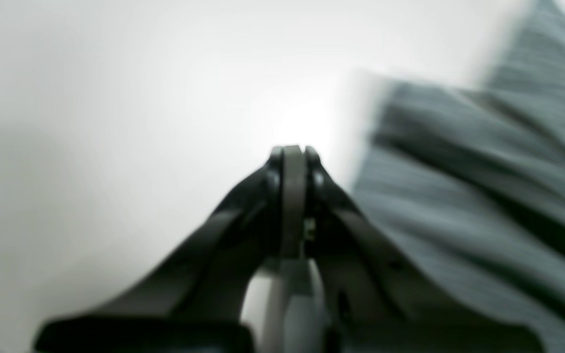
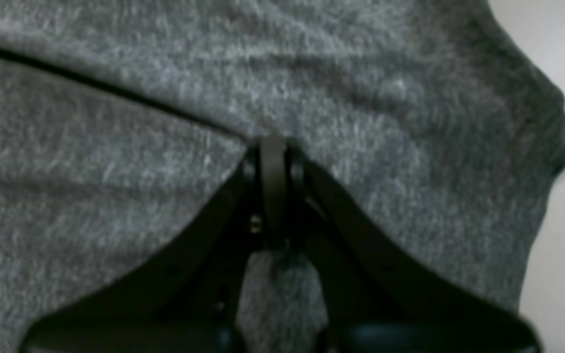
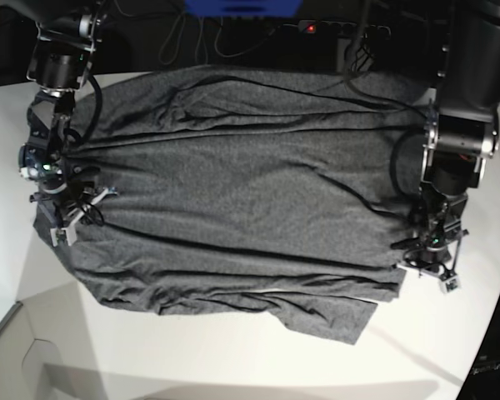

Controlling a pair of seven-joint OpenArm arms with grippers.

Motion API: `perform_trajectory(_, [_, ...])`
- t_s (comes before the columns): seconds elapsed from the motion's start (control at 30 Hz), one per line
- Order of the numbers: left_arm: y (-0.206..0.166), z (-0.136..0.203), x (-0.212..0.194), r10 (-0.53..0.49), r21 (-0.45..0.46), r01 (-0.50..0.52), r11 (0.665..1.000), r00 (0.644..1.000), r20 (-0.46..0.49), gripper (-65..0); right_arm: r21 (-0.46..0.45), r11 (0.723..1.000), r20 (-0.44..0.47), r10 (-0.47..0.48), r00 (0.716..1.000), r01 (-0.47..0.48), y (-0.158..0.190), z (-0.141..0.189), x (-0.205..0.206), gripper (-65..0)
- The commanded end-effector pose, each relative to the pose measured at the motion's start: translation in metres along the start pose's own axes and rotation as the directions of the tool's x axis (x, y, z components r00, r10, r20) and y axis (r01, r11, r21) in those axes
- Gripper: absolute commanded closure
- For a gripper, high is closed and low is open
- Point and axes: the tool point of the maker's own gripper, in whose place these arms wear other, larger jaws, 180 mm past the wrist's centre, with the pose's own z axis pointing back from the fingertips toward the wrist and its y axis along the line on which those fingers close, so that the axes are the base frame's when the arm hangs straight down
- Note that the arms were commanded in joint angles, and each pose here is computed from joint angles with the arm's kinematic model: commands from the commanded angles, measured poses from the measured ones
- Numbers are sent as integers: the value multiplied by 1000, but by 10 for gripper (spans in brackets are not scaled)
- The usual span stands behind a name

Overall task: Layout the t-shirt on the table in an organized manner, then fold the t-shirt properly
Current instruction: 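Regrasp the shirt side edges lower with both grippers and pull outward, then release the shirt and raise both grippers to its collar edge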

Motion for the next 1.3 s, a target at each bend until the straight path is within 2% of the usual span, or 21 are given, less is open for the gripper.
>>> perform_trajectory(0.0, [-28,-2,45,17,-62,-11,998,995,96,0,-14,1000,30,23,999,-22,-6,3,17,0])
perform_trajectory(0.13, [-43,0,65,27,-95,-14,995,990,136,0,-25,999,48,37,998,-36,-7,11,20,0])
perform_trajectory(0.27, [-62,1,75,47,-126,-27,992,987,153,0,-45,995,117,93,989,-88,-4,31,39,0])
perform_trajectory(0.43, [-67,3,85,61,-142,-36,989,983,174,0,-66,990,196,137,971,-127,6,58,57,0])
perform_trajectory(0.6, [-66,12,77,44,-169,-10,986,979,201,0,-66,985,205,171,964,-160,21,86,43,0])
perform_trajectory(0.73, [-64,25,64,61,-225,-28,974,988,141,0,-80,986,192,161,968,-148,23,105,25,0])
perform_trajectory(0.83, [-57,49,59,110,-299,-78,951,990,90,0,-83,988,169,145,975,-132,26,115,9,-18])
perform_trajectory(0.97, [-49,91,54,175,-400,-137,906,983,61,0,-101,989,153,120,981,-106,25,129,-4,-108])
perform_trajectory(1.1, [-32,142,35,261,-457,-215,863,965,38,-1,-120,989,143,107,984,-90,25,145,-14,-197])
perform_trajectory(1.17, [-23,165,25,265,-461,-216,861,963,44,-39,-127,989,137,94,986,-76,26,149,-19,-220])
perform_trajectory(1.27, [-5,195,-3,257,-442,-225,868,966,13,-156,-132,989,124,80,989,-63,26,152,-26,-231])
